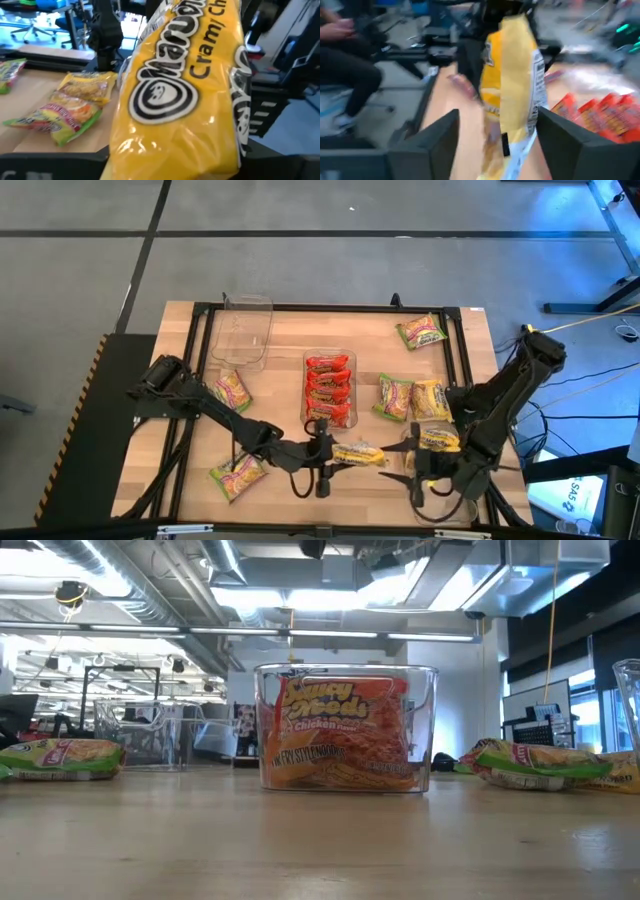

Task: Sort Maruchan noodles
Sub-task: Put the bottom yellow noodle pack into the bottom transparent bin

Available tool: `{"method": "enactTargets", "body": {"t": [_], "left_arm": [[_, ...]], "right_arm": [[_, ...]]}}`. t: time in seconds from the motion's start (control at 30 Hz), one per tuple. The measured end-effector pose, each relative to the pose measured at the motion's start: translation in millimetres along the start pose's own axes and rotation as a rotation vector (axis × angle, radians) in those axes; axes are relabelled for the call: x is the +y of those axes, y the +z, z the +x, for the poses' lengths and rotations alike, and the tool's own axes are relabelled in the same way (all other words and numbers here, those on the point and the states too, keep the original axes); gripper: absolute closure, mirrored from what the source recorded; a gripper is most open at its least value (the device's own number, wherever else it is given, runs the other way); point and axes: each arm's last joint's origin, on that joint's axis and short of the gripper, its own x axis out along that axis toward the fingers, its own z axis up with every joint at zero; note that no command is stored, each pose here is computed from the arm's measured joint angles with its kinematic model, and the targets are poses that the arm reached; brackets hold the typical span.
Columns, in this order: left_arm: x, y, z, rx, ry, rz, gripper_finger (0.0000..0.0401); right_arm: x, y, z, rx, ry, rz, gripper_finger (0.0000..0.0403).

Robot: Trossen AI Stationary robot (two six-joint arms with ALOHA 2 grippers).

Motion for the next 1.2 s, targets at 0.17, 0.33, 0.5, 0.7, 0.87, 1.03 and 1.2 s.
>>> {"method": "enactTargets", "body": {"t": [0.17,0.33,0.5,0.7,0.87,1.03,1.2], "left_arm": [[2.4,-7.4,-0.3,0.067,0.029,0.042,0.0262],[10.9,-16.9,1.6,0.161,0.075,0.077,0.0263],[16.1,-22.8,6.0,0.191,0.097,0.079,0.0263],[18.1,-25.8,6.8,0.212,0.106,0.088,0.0263],[21.3,-28.8,6.7,0.244,0.126,0.066,0.0263],[27.5,-31.8,7.4,0.279,0.163,0.028,0.0263],[26.8,-32.6,6.8,0.285,0.16,0.023,0.0264]], "right_arm": [[-14.7,13.3,-17.3,0.06,0.124,0.131,0.0137],[-23.2,32.1,-16.1,0.018,0.124,0.161,0.0132],[-31.4,43.9,9.6,0.055,0.117,0.13,0.0136],[-42.7,48.2,55.8,0.25,0.104,0.093,0.0136],[-44.2,58.1,84.4,0.405,0.066,0.073,0.0129],[-51.0,51.9,108.7,0.594,-0.045,0.056,0.011],[-55.0,37.6,124.2,0.678,-0.101,0.058,0.0105]]}}
